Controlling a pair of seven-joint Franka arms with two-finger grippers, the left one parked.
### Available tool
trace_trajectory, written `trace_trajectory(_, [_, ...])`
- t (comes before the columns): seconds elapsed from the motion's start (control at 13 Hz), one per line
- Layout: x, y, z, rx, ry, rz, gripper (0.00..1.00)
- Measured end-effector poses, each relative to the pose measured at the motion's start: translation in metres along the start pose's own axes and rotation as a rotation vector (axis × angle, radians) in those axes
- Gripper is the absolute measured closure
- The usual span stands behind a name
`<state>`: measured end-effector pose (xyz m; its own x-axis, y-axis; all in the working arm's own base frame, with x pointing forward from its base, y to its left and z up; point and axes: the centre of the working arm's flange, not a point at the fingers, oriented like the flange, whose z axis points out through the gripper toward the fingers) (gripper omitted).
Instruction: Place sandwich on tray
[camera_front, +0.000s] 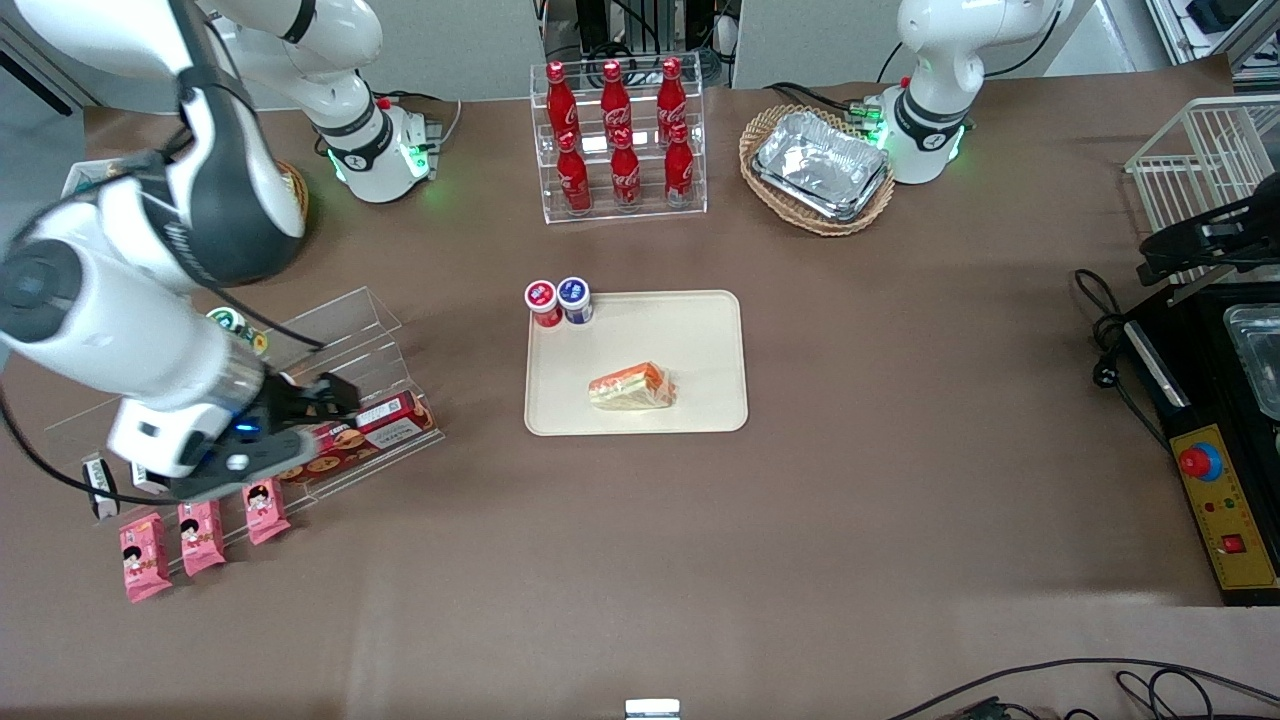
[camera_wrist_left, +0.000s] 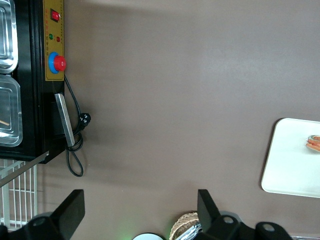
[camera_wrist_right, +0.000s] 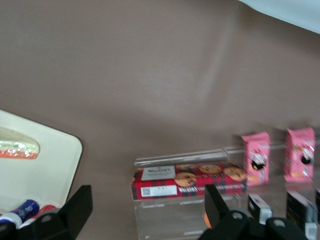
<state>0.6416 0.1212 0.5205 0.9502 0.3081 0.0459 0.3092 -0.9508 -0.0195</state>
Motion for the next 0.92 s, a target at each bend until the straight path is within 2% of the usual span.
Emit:
trace_trajectory(0.38, [-0.055,0.082,-0.061,-0.032,-0.042,0.18,0.0])
trace_trajectory(0.77, [-0.114,0.116,-0.093,-0.031,-0.042,0.267,0.0])
trace_trajectory(0.92, [-0.13,0.117,-0.098,-0.021,-0.06,0.277,0.0])
